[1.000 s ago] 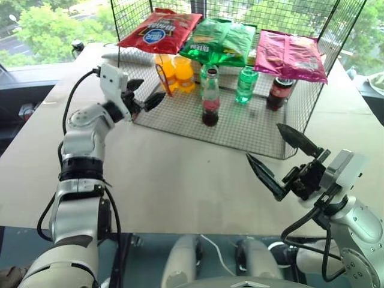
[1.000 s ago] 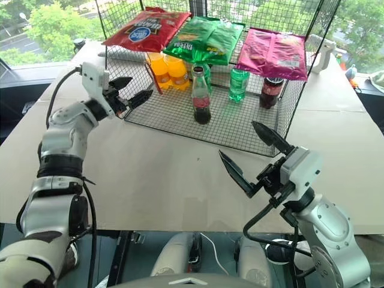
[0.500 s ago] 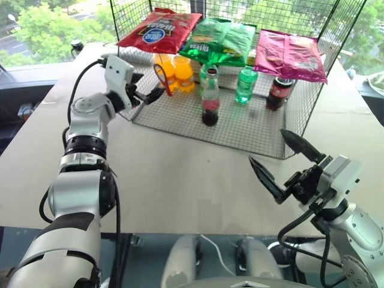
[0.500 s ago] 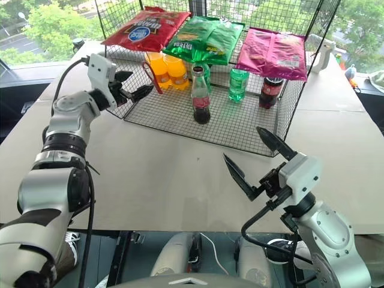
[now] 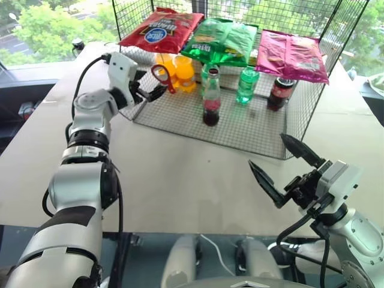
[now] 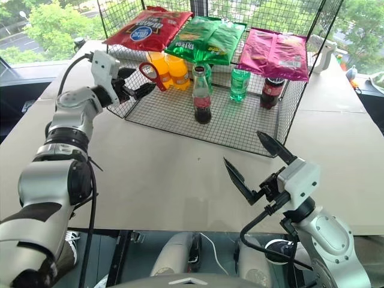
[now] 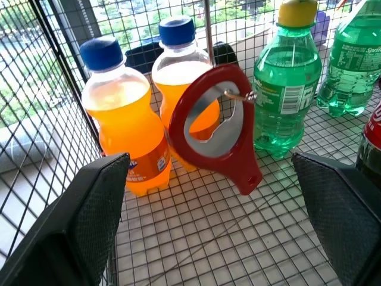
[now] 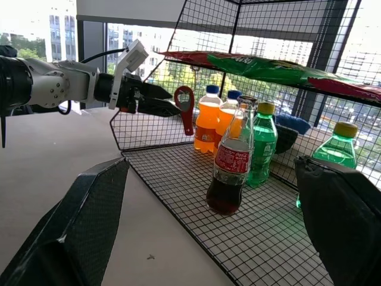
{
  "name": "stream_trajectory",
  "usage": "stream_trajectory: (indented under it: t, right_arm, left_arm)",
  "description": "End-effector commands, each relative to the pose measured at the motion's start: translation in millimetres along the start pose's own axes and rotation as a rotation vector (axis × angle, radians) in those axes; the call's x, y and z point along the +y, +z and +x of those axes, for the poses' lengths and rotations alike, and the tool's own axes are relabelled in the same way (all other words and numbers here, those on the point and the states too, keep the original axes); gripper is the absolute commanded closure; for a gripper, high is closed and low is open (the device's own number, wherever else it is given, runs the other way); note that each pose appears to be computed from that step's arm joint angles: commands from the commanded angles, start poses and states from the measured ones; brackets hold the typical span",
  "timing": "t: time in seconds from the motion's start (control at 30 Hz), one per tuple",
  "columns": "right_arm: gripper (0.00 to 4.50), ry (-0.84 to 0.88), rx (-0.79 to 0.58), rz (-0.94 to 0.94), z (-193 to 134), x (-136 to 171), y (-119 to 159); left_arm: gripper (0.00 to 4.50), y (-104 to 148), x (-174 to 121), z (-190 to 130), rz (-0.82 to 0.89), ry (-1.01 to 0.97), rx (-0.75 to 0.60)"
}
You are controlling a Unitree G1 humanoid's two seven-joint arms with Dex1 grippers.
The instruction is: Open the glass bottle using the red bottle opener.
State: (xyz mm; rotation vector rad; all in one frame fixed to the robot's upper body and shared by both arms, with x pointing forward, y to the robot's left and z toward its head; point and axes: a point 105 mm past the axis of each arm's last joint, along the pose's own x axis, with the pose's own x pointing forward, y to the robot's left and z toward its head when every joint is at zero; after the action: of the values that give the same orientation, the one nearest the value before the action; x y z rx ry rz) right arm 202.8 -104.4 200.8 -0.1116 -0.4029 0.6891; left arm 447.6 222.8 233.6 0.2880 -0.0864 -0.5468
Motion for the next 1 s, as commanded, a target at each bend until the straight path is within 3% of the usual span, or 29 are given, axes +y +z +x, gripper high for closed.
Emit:
stream_trajectory:
  t: [0.03,0.13,0.47,1.0]
  right_arm:
    - [0.01,0.004,-0.06,-0.037,-0.8,2.8,17.3]
    - [0.01,-0.001,-0.058,-0.039,-1.1,2.8,17.9]
    - [0.0,-0.015,-0.059,-0.046,2.1,1.7,22.1]
    - [0.0,-0.009,-0.02,-0.028,5.0,-0.8,17.7]
  left_arm:
    - [0.0,18.0,1.9,3.8,0.043,0.004,-0.043]
    - [0.0,18.0,0.3,5.2,0.041,-0.003,-0.045]
    - [4.46,24.9,0.7,8.1,0.041,0.014,-0.08]
    - [4.46,20.3,-1.4,-10.0,-0.018,-0.083,-0.143]
